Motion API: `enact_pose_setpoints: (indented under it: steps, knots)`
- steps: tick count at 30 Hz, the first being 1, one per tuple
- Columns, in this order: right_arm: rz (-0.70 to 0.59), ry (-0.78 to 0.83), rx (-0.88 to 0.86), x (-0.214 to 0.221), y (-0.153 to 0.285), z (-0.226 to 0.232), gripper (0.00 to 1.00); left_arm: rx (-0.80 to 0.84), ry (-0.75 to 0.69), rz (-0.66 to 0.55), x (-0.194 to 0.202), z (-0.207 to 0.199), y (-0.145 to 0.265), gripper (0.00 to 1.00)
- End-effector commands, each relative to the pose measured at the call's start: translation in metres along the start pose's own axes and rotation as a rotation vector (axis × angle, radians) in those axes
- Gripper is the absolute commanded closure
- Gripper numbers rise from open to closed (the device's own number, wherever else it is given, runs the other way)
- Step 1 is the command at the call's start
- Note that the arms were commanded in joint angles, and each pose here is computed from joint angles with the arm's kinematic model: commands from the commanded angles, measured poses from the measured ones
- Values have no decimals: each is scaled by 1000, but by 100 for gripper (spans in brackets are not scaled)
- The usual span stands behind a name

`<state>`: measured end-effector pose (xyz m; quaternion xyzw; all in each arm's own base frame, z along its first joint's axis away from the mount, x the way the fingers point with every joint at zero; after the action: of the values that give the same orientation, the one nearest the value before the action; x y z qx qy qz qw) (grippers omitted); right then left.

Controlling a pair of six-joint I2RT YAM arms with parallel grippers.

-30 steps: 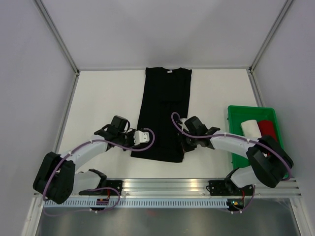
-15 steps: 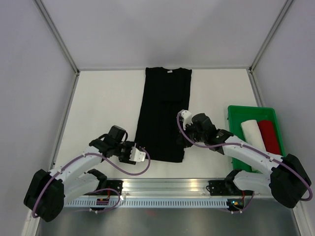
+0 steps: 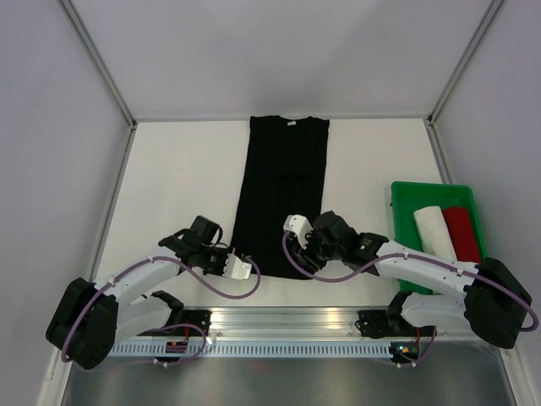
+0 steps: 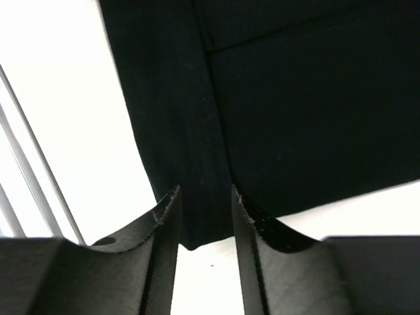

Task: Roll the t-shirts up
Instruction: Roll the tshirt

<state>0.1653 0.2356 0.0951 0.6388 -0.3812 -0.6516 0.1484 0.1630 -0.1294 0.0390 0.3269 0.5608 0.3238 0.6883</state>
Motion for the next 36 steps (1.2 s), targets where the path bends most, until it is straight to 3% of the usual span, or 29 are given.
enact_pose_setpoints:
  steps: [1, 4, 5, 11, 18, 20, 24, 27, 33, 36]
  knots:
    - [-67, 234, 26, -17, 3, -6, 57, 0, -16, 37, 4, 5, -1, 76]
    - [-73, 366, -18, 0, 1, 3, 54, -16, 37, 36, 0, 10, 2, 96]
    - [-58, 429, -33, 7, 1, 6, 53, -22, 48, 32, -2, 12, 3, 98]
    - [47, 573, -120, 36, -15, 34, 51, -50, 146, -11, -16, 21, 9, 98]
    - [177, 531, -58, 44, -36, 32, 52, -40, 174, -23, -20, 20, 11, 98]
    - [217, 510, -75, 51, -39, 34, 58, -37, 188, -24, -22, 21, 13, 98]
    - [189, 476, -80, 44, -32, 37, 86, 29, 229, -50, -24, 11, 18, 98]
    - [164, 494, -148, 37, -20, 45, 100, 93, 246, -54, -26, -1, 23, 98]
    - [127, 549, -473, 36, 9, 76, 100, 325, 300, -134, -47, -39, 41, 98]
    - [150, 474, -550, 35, 9, 72, 100, 351, 354, -132, -46, -42, 39, 98]
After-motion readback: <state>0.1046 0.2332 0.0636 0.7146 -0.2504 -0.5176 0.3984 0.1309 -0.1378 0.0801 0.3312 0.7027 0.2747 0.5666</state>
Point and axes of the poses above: each gripper's point midway between its finger pads, its own y axis back along the fingers, its own z axis along the line the jaws close on, x = y × z, the point moved 3 cm from there along y, back along the fingers, and after that the axes turned 11 degrees about y, right-handed, at the moved point
